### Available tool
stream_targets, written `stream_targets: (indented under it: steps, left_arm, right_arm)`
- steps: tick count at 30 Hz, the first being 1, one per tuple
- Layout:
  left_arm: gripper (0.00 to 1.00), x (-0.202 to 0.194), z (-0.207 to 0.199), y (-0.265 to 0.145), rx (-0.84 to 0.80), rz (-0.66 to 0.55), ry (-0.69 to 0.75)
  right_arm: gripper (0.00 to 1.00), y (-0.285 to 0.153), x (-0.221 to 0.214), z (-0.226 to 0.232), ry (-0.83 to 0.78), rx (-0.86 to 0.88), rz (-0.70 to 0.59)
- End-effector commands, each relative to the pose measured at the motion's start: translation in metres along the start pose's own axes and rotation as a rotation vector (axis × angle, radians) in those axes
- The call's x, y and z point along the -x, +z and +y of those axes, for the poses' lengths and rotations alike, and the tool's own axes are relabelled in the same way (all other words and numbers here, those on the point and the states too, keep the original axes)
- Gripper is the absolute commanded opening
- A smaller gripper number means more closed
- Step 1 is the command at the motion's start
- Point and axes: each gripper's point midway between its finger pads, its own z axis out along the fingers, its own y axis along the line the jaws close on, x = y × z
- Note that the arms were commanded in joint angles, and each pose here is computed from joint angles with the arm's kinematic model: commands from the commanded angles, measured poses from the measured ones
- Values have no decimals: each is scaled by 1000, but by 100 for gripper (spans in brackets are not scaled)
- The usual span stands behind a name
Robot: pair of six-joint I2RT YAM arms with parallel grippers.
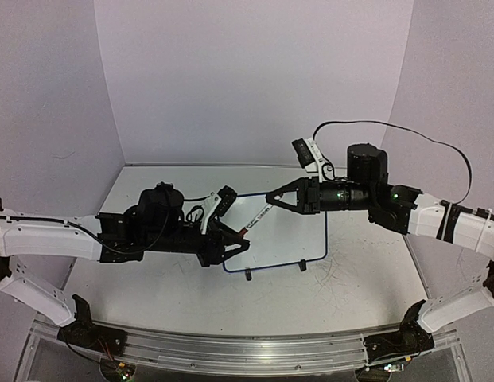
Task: Write a sentence on the whiteboard
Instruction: Pass from the right arm to the left, then open the pen cap from the whiteboard marker.
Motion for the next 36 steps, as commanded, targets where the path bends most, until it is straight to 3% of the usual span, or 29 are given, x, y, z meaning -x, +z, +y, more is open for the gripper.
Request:
stream_targets:
  steps: [1, 4, 7, 8, 9, 11, 12, 17, 23, 33, 36]
  left_arm:
    - [26, 35, -2, -3, 22, -93, 30]
    - [12, 35, 4, -3, 56, -98, 39]
    - [3, 36, 10, -3, 93, -103, 55]
    - [1, 35, 12, -4, 104, -103, 67]
    - [0, 36, 14, -6, 119, -109, 76]
    - [0, 34, 18, -8, 144, -110, 102]
    - [0, 34, 19, -9, 148, -110, 116]
    - [0, 33, 18, -11, 148, -97, 189]
    - [0, 30, 18, -6, 151, -58, 234]
    - [0, 25, 15, 2, 120, -29, 230]
    - [0, 25, 15, 2, 120, -29, 227]
  right_arm:
    - [0, -4, 5, 10, -32, 32, -24]
    - [0, -5, 3, 10, -32, 36, -18]
    - [8, -5, 2, 9, -43, 28, -21]
    - [15, -5, 3, 8, -53, 24, -20]
    - [31, -5, 2, 8, -62, 25, -16]
    - [55, -3, 1, 6, -77, 22, -6]
    - [62, -1, 1, 5, -82, 17, 1]
    - [78, 6, -10, -1, -102, 27, 66]
    - [77, 22, -24, -1, -62, 100, 163]
    - [40, 48, -39, -1, -22, 127, 221]
    - [36, 46, -32, 2, -31, 122, 183]
